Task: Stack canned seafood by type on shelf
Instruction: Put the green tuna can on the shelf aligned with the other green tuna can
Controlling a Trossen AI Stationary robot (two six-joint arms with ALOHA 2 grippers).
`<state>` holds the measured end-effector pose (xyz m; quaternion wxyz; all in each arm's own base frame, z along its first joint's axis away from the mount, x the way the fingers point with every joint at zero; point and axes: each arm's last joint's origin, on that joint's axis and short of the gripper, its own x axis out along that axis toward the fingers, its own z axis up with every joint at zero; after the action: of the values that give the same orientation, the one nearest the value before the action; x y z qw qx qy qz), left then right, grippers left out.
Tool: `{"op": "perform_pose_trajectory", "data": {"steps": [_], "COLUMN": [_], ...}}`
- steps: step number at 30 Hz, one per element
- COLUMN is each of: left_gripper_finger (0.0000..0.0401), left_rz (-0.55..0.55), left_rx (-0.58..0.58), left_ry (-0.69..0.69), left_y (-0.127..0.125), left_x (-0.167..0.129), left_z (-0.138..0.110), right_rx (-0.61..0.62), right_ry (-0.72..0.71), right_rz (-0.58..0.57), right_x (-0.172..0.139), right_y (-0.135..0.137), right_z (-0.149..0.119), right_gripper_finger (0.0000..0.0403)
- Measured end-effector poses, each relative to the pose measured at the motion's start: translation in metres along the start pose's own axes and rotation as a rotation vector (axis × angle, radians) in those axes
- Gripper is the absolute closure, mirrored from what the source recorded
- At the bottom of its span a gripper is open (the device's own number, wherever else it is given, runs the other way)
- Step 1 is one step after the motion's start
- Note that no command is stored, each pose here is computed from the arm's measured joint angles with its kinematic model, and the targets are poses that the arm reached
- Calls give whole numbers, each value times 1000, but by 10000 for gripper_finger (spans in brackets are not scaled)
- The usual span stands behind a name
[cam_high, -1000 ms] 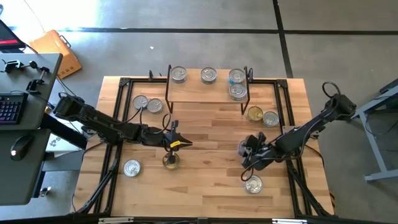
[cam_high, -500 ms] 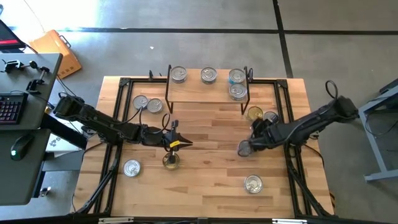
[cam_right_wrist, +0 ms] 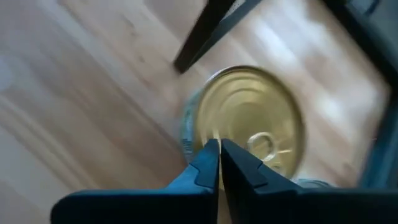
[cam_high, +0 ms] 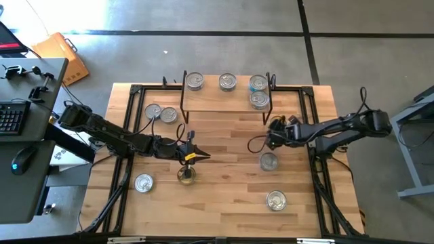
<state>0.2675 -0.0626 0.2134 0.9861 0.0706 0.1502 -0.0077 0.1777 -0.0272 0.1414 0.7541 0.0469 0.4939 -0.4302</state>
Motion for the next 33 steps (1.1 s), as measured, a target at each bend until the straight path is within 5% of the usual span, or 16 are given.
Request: {"op": "perform_pose_trajectory", "data": {"steps": [6,13,19,26,33], "left_gripper_finger": [380,380,380,380,380], "left_rz": [0,0,0,0,0], "left_rx": [-1,-8,-11,-12,-11], "left_ry": [-1,-2,-2,-2,-2], "left_y": [0,0,0,0,0], "left_x": [0,0,0,0,0], "left_z": [0,0,0,0,0], "right_rx": [-4,19,-138,-305,-313], "right_ry": [21,51,-100,-282,-233], "right_rz": [143,566,746,625,486], "right_x": [-1,-13,-29,-63,-95], "right_y": [6,31,49,56,43], "right_z": [4,11,15,31,57], "right_gripper_finger": [401,401,402,403,384]}}
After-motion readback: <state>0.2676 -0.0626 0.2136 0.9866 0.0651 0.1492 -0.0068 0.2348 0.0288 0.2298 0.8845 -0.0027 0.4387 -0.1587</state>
